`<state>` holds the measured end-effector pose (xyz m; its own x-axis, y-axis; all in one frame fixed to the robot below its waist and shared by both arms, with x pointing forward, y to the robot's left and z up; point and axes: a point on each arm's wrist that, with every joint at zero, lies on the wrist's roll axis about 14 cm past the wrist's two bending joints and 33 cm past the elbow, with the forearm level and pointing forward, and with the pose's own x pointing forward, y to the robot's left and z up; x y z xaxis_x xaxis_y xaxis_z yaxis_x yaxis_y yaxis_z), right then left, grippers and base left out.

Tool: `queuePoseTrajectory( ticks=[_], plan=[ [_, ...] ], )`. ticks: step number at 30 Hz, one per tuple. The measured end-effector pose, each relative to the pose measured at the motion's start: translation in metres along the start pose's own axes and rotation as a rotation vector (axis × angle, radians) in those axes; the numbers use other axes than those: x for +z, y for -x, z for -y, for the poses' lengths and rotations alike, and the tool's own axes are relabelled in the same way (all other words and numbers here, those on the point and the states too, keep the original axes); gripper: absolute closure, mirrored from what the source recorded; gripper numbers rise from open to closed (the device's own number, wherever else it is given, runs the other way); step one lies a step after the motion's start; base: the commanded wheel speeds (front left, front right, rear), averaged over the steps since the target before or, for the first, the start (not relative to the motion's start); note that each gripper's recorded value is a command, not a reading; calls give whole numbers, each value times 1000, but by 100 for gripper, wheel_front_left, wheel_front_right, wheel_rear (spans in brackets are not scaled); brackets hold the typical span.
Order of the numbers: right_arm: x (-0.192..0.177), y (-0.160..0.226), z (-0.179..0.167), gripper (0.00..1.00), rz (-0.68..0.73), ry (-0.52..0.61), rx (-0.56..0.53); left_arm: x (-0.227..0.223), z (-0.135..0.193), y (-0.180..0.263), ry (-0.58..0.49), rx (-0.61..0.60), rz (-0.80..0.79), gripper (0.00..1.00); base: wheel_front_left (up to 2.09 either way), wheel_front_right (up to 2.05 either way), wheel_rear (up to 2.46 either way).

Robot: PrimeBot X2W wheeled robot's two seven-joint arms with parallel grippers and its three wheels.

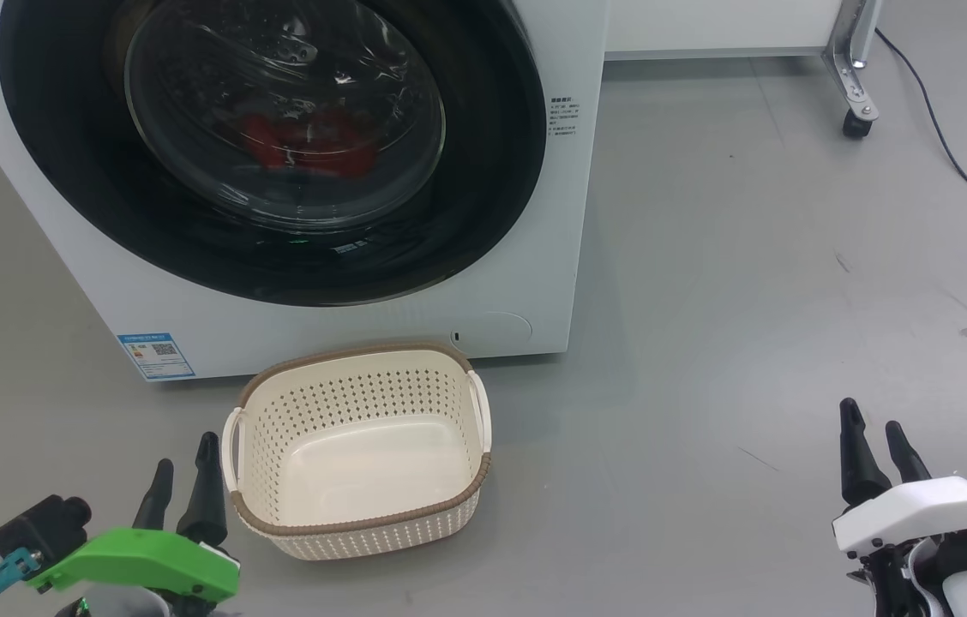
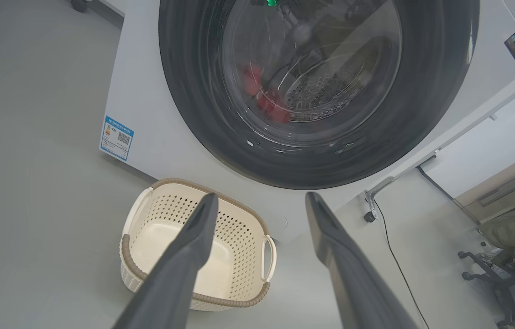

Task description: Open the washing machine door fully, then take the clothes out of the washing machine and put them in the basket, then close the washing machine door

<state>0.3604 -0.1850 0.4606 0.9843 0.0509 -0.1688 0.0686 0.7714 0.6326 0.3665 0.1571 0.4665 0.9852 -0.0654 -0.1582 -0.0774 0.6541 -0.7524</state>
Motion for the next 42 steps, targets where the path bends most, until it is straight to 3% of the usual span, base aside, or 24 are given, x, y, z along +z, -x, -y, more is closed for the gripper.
queuePoseTrajectory(
  ticks=[17, 42],
  plan=[
    [-6, 0, -26, 0, 25, 222, 64, -5, 15, 1, -295, -36, 26, 0, 0, 0, 0],
    [-2, 2, -49, 0, 121, 535, 132, -16, 30, 4, -615, -95, 74, 0, 0, 0, 0]
  ],
)
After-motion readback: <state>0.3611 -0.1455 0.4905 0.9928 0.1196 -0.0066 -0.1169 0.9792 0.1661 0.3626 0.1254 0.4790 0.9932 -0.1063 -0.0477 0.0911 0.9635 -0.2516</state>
